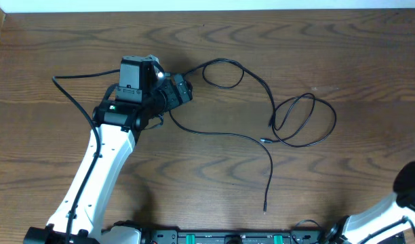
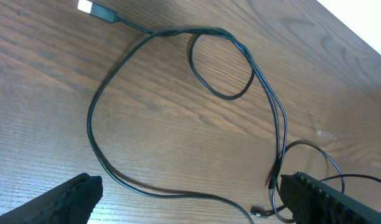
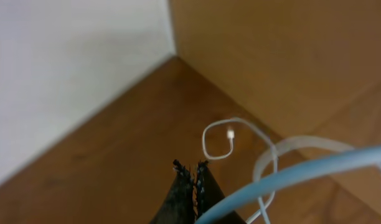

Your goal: Untangle cables

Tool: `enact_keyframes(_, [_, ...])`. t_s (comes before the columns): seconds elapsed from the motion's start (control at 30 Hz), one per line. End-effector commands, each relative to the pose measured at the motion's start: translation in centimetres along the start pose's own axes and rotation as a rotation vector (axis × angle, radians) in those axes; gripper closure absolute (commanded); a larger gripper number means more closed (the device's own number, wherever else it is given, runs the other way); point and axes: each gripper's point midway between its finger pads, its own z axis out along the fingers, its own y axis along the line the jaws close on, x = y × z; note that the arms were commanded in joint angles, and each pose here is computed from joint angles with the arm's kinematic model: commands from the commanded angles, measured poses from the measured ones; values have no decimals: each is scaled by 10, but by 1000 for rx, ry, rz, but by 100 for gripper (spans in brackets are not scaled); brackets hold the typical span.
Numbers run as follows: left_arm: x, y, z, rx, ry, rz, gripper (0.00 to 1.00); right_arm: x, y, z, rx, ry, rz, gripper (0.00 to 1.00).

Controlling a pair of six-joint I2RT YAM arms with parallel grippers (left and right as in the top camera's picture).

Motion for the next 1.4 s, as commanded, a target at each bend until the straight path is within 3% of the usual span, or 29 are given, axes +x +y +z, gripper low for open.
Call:
enact_keyframes(0.0, [-1, -2, -1, 9, 1, -4, 2, 48, -33, 68, 96, 182, -13, 99])
enact_keyframes(0.17, [-1, -2, -1, 9, 1, -4, 2, 124, -54, 137, 155, 418, 36, 99])
enact_keyframes(0.37, [-1, -2, -1, 9, 1, -4, 2, 192, -64, 188, 183, 592, 27, 99])
enact_keyframes(0.63, [-1, -2, -1, 9, 1, -4, 2, 225, -43, 173, 113, 746, 90, 97])
enact_keyframes(0.67, [-1, -2, -1, 9, 1, -4, 2, 231, -44, 166, 130, 780, 95, 77])
enact_keyframes(0.7, [-1, -2, -1, 9, 1, -4, 2, 235, -46, 161, 147, 804, 102, 48])
enact_keyframes(0.73, [-1, -2, -1, 9, 1, -4, 2, 238, -46, 156, 158, 825, 114, 34])
enact_keyframes(0.83, [-1, -2, -1, 9, 1, -4, 2, 243, -48, 146, 179, 861, 132, 18])
enact_keyframes(0.87, [-1, -2, -1, 9, 1, -4, 2, 241, -50, 142, 192, 861, 134, 3])
enact_keyframes(0.97, [-1, -2, -1, 9, 1, -4, 2, 226, -59, 119, 265, 834, 153, 1])
enact_keyframes(1.13, [-1, -2, -1, 9, 1, -4, 2, 192, -38, 46, 198, 805, 226, 1])
enact_keyframes(1.2, [-1, -2, -1, 9, 1, -4, 2, 182, -16, -4, 110, 812, 231, 1])
enact_keyframes(1.37, [-1, -2, -1, 9, 1, -4, 2, 148, 39, -78, -225, 685, 132, 1])
